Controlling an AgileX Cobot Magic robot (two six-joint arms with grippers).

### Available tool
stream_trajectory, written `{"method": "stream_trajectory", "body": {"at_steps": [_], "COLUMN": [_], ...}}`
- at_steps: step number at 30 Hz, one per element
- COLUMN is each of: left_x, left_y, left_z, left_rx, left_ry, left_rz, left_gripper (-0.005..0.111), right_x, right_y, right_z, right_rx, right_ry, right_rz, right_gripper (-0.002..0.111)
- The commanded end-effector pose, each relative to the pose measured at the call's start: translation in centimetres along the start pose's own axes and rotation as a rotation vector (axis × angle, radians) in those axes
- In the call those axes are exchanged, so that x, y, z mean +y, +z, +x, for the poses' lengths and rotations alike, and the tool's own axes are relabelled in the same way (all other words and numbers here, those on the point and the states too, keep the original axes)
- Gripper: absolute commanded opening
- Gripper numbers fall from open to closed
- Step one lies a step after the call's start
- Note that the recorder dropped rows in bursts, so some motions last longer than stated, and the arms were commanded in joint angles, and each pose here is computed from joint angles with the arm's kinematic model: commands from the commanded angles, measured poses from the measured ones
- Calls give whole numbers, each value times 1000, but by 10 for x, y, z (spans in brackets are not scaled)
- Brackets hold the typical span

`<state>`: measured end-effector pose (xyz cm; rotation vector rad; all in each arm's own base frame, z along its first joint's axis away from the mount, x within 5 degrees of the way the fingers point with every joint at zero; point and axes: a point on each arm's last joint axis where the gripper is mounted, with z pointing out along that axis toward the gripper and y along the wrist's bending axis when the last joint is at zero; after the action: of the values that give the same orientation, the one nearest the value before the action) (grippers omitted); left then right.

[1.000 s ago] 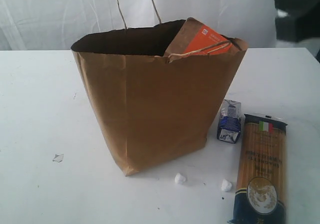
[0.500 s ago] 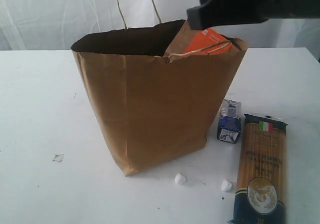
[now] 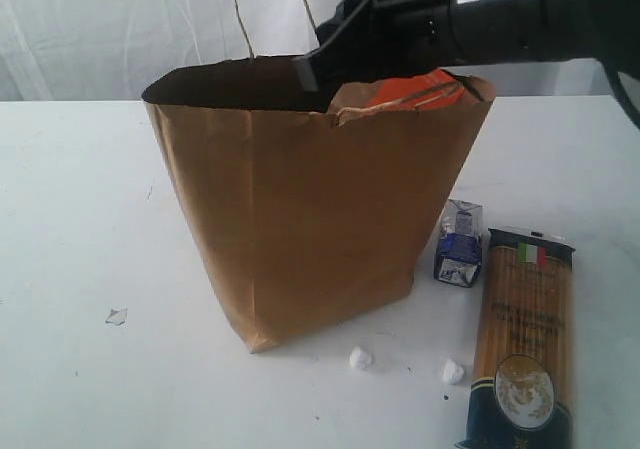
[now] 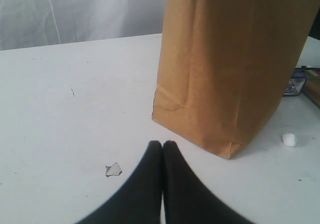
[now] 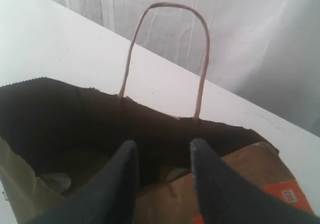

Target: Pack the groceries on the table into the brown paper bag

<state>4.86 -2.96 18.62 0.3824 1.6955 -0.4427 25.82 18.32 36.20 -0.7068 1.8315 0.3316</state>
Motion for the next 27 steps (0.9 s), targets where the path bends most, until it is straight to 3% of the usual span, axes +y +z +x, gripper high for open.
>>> {"method": "stream_trajectory", "body": {"at_steps": [1, 9, 21, 24, 27], "left_x": [0, 0, 0, 0, 0], "left_y": [0, 0, 0, 0, 0], "left_z": [1, 1, 1, 1, 1], "left_rx": [2, 2, 2, 2, 2], "left_ry": [-3, -3, -3, -3, -3], "left_rz": [1, 1, 1, 1, 1], "left_gripper": [0, 0, 0, 0, 0], "right_x": [0, -2, -12, -13, -14], "right_y": [-2, -33, -160, -180, -187], "right_z": [-7, -14, -15, -5, 15], "right_rx": [-45, -54, -21, 60, 257], "right_ry": [4, -32, -170, -160, -153], "right_rz": [3, 15, 131, 140, 130], "right_gripper": [51, 51, 50, 49, 49]}}
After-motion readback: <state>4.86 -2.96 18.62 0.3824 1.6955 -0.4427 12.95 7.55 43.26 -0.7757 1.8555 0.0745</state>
